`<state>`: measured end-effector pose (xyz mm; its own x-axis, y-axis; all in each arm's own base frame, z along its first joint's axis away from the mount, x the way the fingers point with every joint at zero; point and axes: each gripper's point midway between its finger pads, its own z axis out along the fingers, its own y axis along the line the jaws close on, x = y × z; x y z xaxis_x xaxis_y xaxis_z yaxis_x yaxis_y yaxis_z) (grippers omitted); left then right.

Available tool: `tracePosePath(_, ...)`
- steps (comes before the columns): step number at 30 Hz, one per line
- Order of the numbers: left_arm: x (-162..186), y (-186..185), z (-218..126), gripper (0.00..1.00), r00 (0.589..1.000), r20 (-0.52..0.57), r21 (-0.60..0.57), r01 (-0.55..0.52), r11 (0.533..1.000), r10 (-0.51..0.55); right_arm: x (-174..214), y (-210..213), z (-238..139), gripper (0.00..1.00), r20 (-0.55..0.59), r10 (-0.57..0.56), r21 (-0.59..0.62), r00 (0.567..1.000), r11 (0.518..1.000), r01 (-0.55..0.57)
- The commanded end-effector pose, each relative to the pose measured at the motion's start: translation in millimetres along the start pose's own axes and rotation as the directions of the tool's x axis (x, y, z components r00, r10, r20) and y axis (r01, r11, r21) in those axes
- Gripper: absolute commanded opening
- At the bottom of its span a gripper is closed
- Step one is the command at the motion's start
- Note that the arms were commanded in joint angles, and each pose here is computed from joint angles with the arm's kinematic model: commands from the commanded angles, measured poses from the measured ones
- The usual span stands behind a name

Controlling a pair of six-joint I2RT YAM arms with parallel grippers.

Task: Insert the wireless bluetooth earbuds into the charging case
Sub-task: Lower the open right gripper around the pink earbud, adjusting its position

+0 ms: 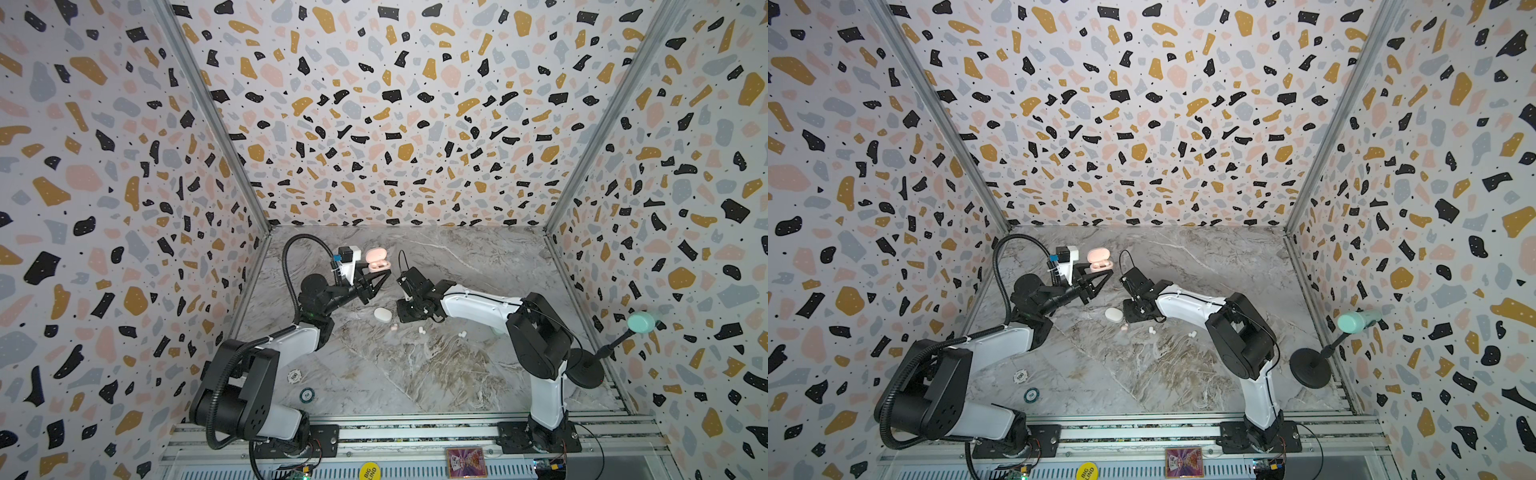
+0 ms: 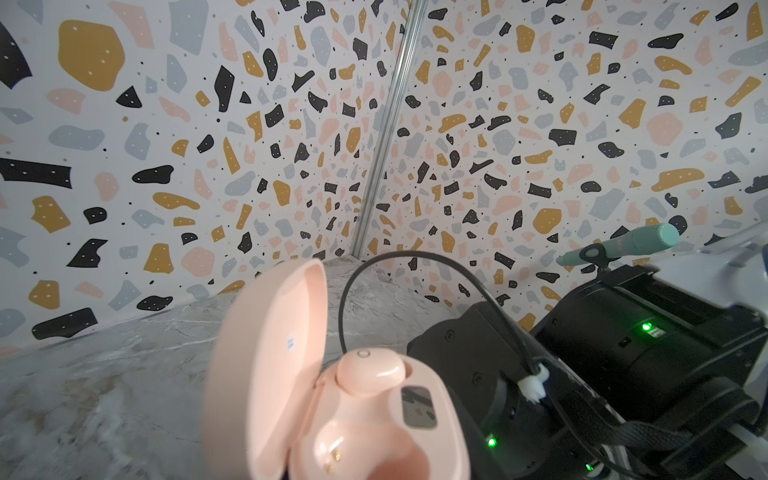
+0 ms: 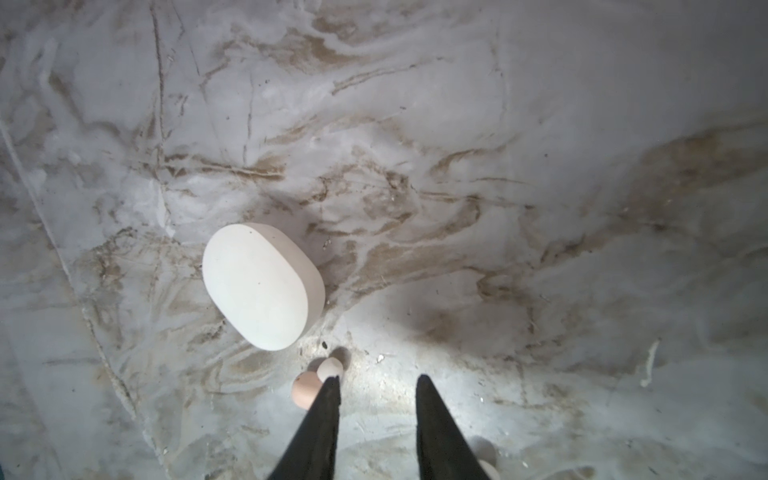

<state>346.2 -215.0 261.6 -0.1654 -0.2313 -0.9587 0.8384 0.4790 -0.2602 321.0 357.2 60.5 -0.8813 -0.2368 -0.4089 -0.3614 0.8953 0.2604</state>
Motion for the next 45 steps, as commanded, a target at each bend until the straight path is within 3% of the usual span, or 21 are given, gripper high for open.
tracePosePath(1,-17,-7,0,0.43,0.997,0.052,0.025,-0.058,0.998,0.056,-6,7,0,0.31,-0.004,-0.032,-0.005,0.999,0.999,0.032)
tracePosePath(45,-18,-7,-1,0.43,0.997,0.054,0.023,-0.059,0.998,0.058,17,8,28,0.3,-0.12,-0.107,0.087,0.987,0.989,0.118)
